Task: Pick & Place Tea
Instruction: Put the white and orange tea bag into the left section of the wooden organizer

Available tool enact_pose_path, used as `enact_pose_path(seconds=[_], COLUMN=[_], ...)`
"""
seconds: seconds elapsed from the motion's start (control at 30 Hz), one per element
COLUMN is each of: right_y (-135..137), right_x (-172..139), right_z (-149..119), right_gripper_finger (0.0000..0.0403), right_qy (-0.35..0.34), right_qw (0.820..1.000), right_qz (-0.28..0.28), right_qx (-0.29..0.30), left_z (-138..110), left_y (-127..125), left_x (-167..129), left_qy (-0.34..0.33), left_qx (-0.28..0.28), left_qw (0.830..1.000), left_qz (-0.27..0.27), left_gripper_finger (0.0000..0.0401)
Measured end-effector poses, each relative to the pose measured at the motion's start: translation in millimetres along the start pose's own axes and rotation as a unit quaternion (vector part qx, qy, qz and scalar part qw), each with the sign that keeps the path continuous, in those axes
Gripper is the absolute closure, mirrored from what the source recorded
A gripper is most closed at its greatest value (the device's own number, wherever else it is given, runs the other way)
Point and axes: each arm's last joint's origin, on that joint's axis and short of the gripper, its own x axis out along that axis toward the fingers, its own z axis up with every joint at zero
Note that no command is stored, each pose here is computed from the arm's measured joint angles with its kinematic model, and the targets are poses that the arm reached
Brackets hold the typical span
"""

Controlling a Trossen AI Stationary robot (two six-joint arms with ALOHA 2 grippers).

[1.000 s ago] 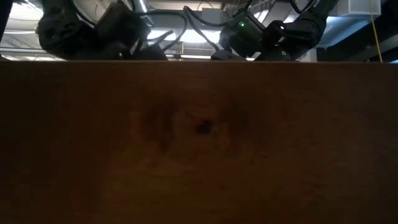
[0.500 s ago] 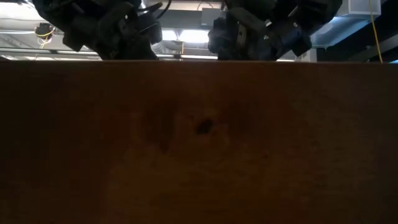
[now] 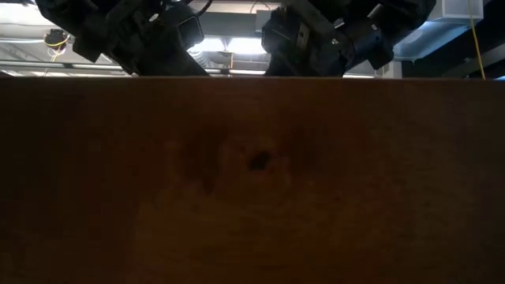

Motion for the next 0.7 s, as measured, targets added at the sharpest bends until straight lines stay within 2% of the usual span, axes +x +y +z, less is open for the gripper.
enact_pose_path(seconds=[0.33, 0.7], right_y=[0.3, 0.5], right_x=[0.0, -0.2], right_z=[3.0, 6.5], right_gripper_finger=[0.0401, 0.04], right_qy=[-0.016, -0.037], right_qw=[1.0, 0.999], right_qz=[0.0, -0.006], right_qx=[-0.003, -0.004], left_z=[-0.3, -4.0], left_y=[-0.2, 0.6], left_x=[0.0, 0.0], left_qy=[0.0, 0.02], left_qx=[-0.012, -0.013], left_qw=[1.0, 1.0], left_qz=[0.003, 0.005], left_gripper_finger=[0.0242, 0.0328])
